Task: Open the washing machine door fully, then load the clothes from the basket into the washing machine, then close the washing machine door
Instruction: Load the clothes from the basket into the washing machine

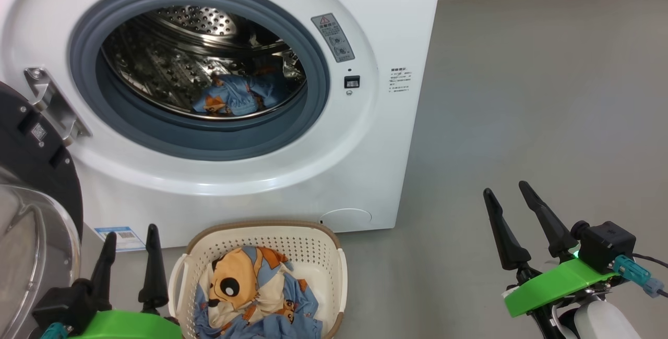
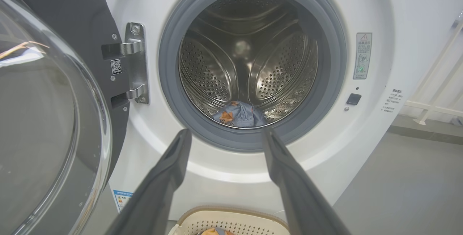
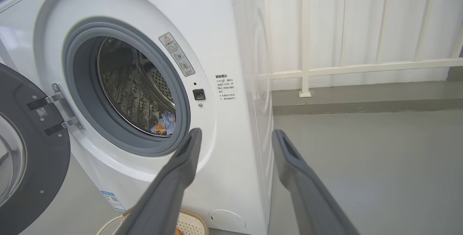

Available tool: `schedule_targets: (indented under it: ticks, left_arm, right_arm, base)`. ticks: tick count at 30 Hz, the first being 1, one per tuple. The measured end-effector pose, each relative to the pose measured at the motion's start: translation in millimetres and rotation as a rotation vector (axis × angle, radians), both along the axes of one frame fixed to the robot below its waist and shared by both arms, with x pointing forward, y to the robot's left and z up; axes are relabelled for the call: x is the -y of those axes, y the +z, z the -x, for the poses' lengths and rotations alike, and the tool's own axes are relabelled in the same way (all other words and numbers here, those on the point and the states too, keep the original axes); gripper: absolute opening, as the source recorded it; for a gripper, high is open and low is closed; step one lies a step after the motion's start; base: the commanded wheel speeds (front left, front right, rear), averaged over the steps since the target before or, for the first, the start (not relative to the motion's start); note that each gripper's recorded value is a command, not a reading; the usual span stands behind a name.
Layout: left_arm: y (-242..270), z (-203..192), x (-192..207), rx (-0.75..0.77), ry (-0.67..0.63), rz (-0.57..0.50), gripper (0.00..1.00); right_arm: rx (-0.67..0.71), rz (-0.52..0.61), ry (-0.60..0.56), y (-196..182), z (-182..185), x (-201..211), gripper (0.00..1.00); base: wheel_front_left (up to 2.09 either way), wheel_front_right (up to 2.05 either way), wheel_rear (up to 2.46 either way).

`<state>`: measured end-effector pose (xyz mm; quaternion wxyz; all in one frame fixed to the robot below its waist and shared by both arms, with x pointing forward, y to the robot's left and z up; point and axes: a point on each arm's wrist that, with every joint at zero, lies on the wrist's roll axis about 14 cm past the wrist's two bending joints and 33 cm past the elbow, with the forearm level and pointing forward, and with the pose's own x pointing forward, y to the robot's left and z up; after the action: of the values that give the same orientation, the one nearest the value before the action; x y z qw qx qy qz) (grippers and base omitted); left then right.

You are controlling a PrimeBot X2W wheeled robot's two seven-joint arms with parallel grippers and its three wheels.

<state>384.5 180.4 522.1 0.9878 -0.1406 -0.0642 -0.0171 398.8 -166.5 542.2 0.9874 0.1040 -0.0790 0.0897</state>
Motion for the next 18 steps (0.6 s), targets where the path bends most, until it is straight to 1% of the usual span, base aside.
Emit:
schedule_targets:
  ticks: [18]
  left_arm:
    - [-8.2, -2.3, 2.3, -0.022, -0.005, 0.011, 1.00]
  right_arm:
    - [-0.016, 0.000, -0.004, -5.9, -1.4, 1.5, 1.00]
  base:
    - [0.00, 0.00, 0.00]
